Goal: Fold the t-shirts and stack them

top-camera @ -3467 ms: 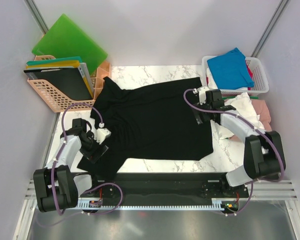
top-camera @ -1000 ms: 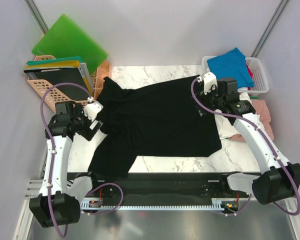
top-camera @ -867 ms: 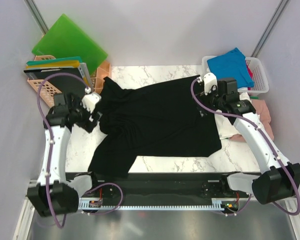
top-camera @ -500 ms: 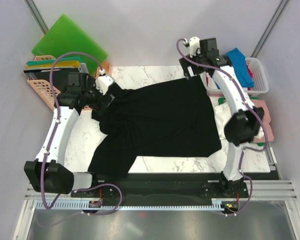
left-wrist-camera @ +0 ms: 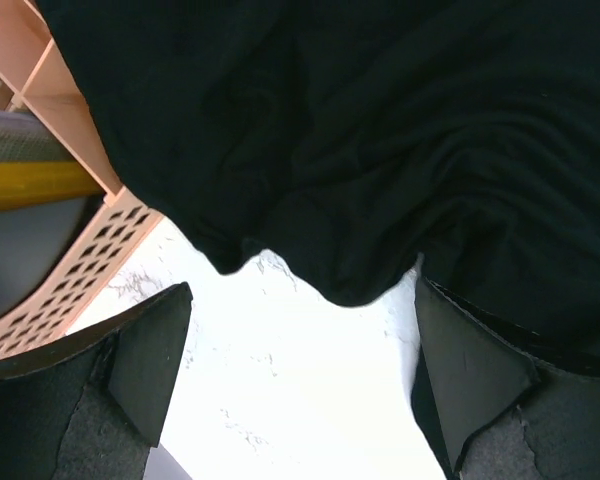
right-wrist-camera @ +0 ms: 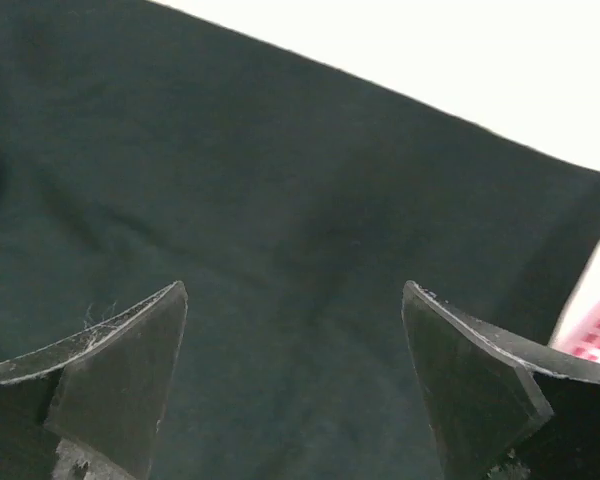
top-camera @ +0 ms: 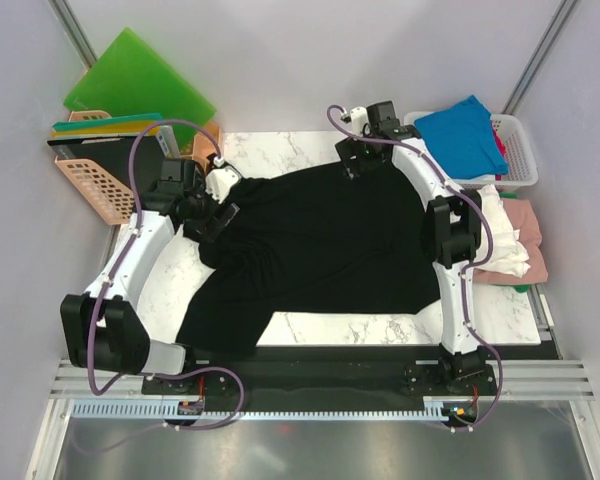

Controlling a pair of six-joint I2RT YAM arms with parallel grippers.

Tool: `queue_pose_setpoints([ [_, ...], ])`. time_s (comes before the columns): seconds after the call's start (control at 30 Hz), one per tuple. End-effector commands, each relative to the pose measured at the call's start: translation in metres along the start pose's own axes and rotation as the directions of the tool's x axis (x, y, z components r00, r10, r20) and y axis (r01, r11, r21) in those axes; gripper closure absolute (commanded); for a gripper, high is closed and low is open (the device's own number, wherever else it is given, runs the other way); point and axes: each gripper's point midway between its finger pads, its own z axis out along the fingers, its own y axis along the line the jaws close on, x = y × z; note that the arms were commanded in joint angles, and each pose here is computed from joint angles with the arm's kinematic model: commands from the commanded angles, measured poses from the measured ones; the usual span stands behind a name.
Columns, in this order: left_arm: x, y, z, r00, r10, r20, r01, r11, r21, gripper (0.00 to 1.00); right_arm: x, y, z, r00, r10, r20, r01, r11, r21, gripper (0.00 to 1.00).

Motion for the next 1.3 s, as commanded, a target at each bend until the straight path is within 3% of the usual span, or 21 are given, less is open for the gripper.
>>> queue_pose_setpoints([
  [0.0, -0.015, 0.023, 0.015, 1.000, -0.007, 0.026, 0.009, 0.995, -0.099, 0.00, -0.017, 0.025, -0.029, 0.996, 0.027, 0.090, -0.017, 0.994, -0.104, 0.05],
  [0.03, -0.017, 0.029, 0.018, 1.000, -0.005, 0.024, 0.007, 0.993, -0.122, 0.00, -0.026, 0.025, -0.041, 0.991, 0.017, 0.134, -0.004, 0.995, -0.095, 0.05],
  [0.07, -0.023, 0.041, 0.024, 0.999, -0.007, 0.031, 0.012, 0.987, -0.163, 0.00, -0.003, 0.031, -0.035, 0.995, 0.026, 0.091, -0.015, 0.993, -0.116, 0.05],
  [0.13, -0.037, 0.054, 0.028, 0.998, -0.020, 0.052, 0.030, 0.980, -0.197, 0.00, -0.003, 0.036, -0.049, 0.993, 0.019, 0.116, -0.004, 0.992, -0.126, 0.05],
  [0.37, -0.072, 0.104, 0.057, 0.996, -0.052, 0.075, 0.074, 0.937, -0.341, 0.00, 0.042, 0.046, -0.054, 0.999, 0.012, 0.043, -0.006, 0.991, -0.136, 0.04],
  [0.6, -0.082, 0.124, 0.113, 0.996, -0.088, 0.003, 0.084, 0.940, -0.330, 0.00, 0.053, 0.043, -0.053, 1.000, 0.003, 0.023, 0.000, 0.994, -0.107, 0.04],
  [0.67, -0.093, 0.126, 0.119, 0.995, -0.097, 0.027, 0.100, 0.945, -0.310, 0.04, 0.058, 0.041, -0.051, 1.000, -0.003, 0.011, 0.004, 0.995, -0.097, 0.04],
  [0.8, -0.094, 0.129, 0.137, 0.992, -0.124, 0.007, 0.120, 0.945, -0.304, 0.34, 0.067, 0.038, -0.046, 1.000, -0.011, -0.009, 0.010, 0.997, -0.081, 0.04],
  [0.83, -0.093, 0.130, 0.138, 0.992, -0.126, 0.000, 0.120, 0.944, -0.307, 0.36, 0.071, 0.037, -0.045, 1.000, -0.015, -0.018, 0.013, 0.997, -0.074, 0.04],
  [0.97, -0.088, 0.130, 0.146, 0.991, -0.135, -0.025, 0.121, 0.943, -0.311, 0.30, 0.078, 0.036, -0.040, 0.999, -0.019, -0.031, 0.017, 0.998, -0.067, 0.04],
  [1.0, -0.087, 0.131, 0.148, 0.991, -0.133, -0.031, 0.117, 0.944, -0.310, 0.25, 0.078, 0.036, -0.038, 0.999, -0.016, -0.031, 0.014, 0.998, -0.068, 0.04],
  [1.03, -0.090, 0.134, 0.149, 0.991, -0.128, -0.032, 0.111, 0.942, -0.317, 0.14, 0.079, 0.037, -0.037, 0.999, -0.014, -0.032, 0.012, 0.997, -0.071, 0.04],
  [1.1, -0.087, 0.133, 0.162, 0.991, -0.116, -0.060, 0.092, 0.948, -0.306, 0.09, 0.081, 0.039, -0.034, 0.999, -0.003, -0.034, 0.000, 0.997, -0.083, 0.04],
  [1.27, -0.095, 0.129, 0.185, 0.996, -0.064, -0.064, 0.044, 0.962, -0.268, 0.08, 0.090, 0.041, -0.032, 0.999, 0.003, -0.046, -0.007, 0.996, -0.084, 0.05],
])
